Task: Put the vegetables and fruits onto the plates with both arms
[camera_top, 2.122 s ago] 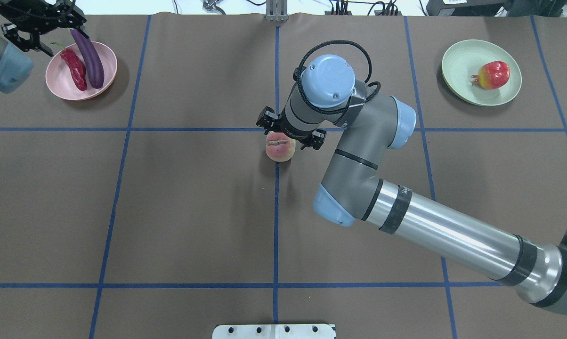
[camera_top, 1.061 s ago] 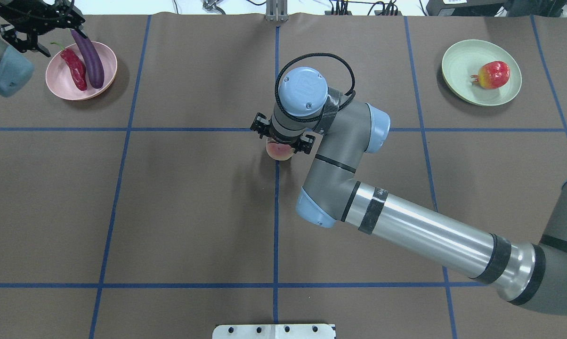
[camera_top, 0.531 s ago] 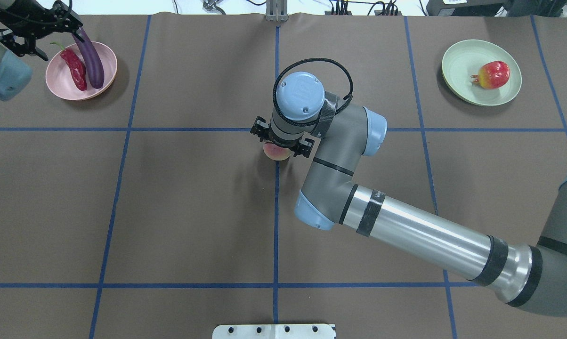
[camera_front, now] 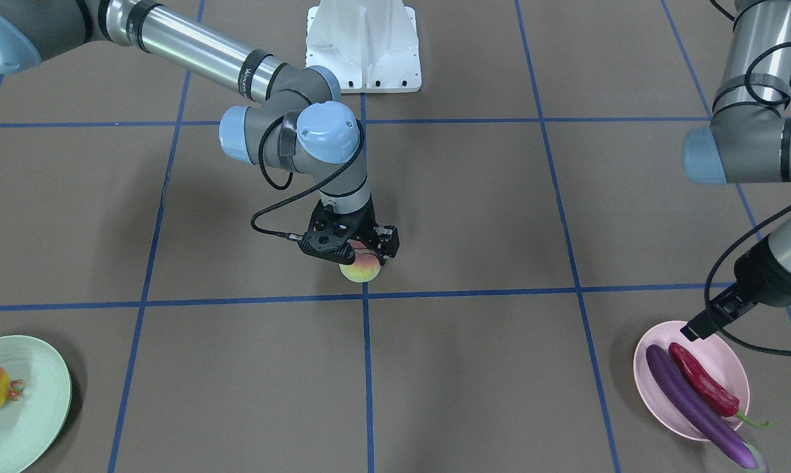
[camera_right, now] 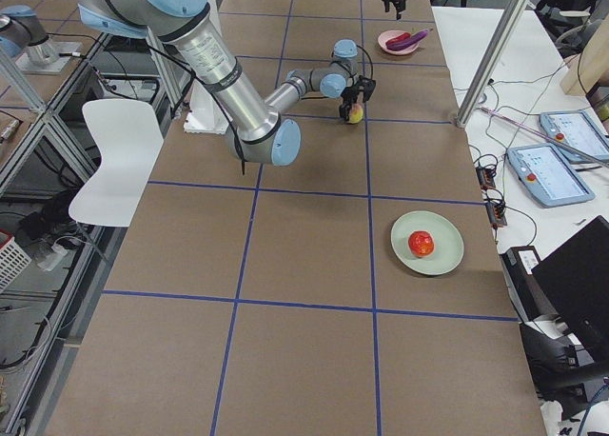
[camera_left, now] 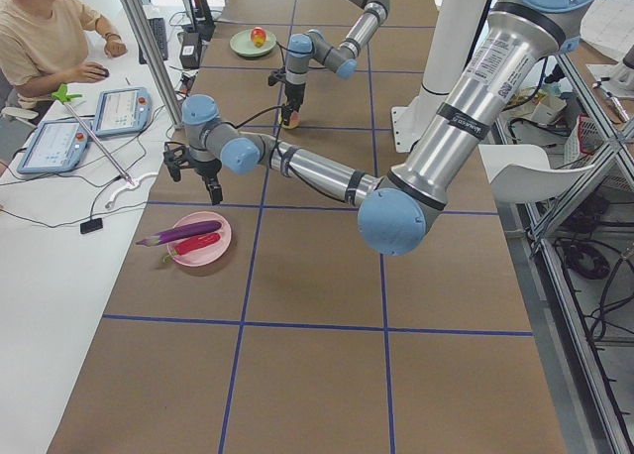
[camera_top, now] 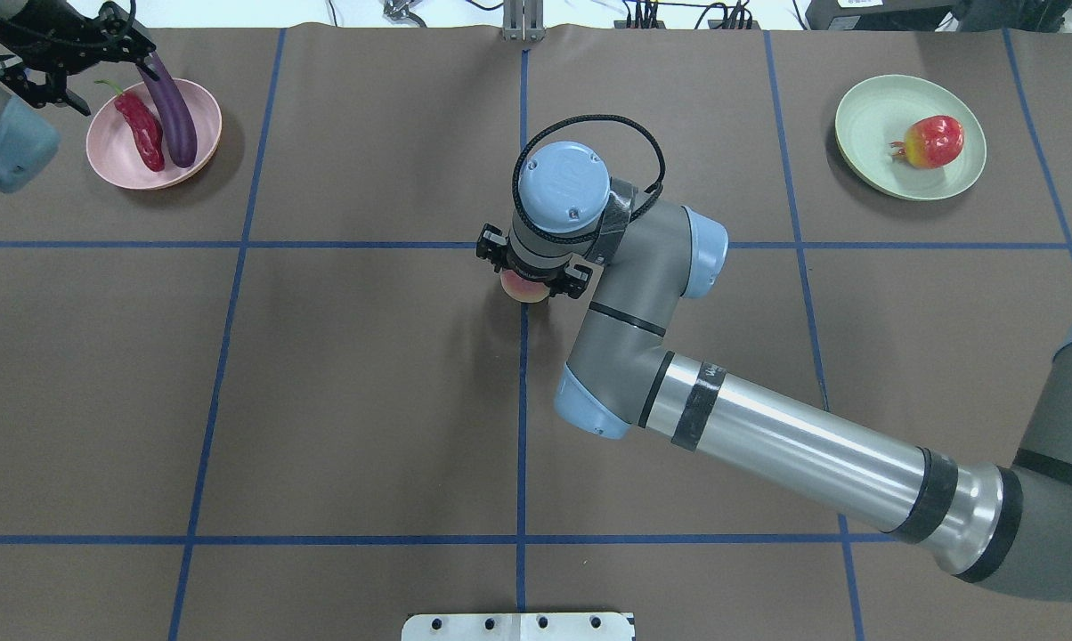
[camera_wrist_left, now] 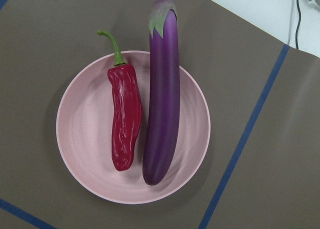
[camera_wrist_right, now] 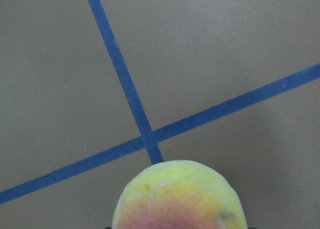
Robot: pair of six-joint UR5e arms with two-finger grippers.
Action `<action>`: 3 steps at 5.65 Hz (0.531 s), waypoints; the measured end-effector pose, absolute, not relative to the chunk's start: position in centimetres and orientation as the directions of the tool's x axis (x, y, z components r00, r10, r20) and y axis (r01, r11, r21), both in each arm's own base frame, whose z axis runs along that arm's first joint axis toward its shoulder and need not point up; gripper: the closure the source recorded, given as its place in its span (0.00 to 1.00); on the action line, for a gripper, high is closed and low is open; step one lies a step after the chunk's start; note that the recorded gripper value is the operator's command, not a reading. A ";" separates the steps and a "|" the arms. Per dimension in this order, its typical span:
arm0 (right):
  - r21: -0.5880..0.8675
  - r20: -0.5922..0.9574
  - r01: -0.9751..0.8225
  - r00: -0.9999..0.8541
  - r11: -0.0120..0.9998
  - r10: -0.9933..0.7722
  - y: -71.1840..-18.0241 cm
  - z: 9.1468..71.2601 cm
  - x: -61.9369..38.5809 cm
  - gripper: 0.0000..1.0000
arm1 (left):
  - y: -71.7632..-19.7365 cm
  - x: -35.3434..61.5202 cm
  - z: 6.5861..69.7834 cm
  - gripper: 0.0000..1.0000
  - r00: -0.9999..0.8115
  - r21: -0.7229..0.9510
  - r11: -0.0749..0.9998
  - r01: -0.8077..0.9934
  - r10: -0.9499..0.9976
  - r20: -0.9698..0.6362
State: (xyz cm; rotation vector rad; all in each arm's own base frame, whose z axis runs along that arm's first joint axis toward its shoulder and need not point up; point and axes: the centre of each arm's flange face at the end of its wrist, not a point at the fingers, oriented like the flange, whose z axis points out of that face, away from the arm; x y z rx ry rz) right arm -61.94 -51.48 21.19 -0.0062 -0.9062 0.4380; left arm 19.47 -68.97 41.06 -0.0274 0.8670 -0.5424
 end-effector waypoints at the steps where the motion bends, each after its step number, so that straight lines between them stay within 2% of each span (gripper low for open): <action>1: -0.183 0.762 -0.366 0.533 0.912 0.367 -51.7 21.1 -61.6 1.00 | -68.2 19.2 40.5 0.00 0.516 -0.233 0.868 0.438 -0.455 -0.726; 2: -0.164 0.770 -0.378 0.528 0.911 0.358 -53.4 20.9 -59.9 1.00 | -66.5 18.5 40.4 0.00 0.511 -0.226 0.873 0.433 -0.443 -0.736; 3: -0.113 0.772 -0.399 0.542 0.910 0.334 -57.4 21.8 -56.0 1.00 | -64.4 17.8 40.1 0.00 0.508 -0.220 0.876 0.429 -0.435 -0.743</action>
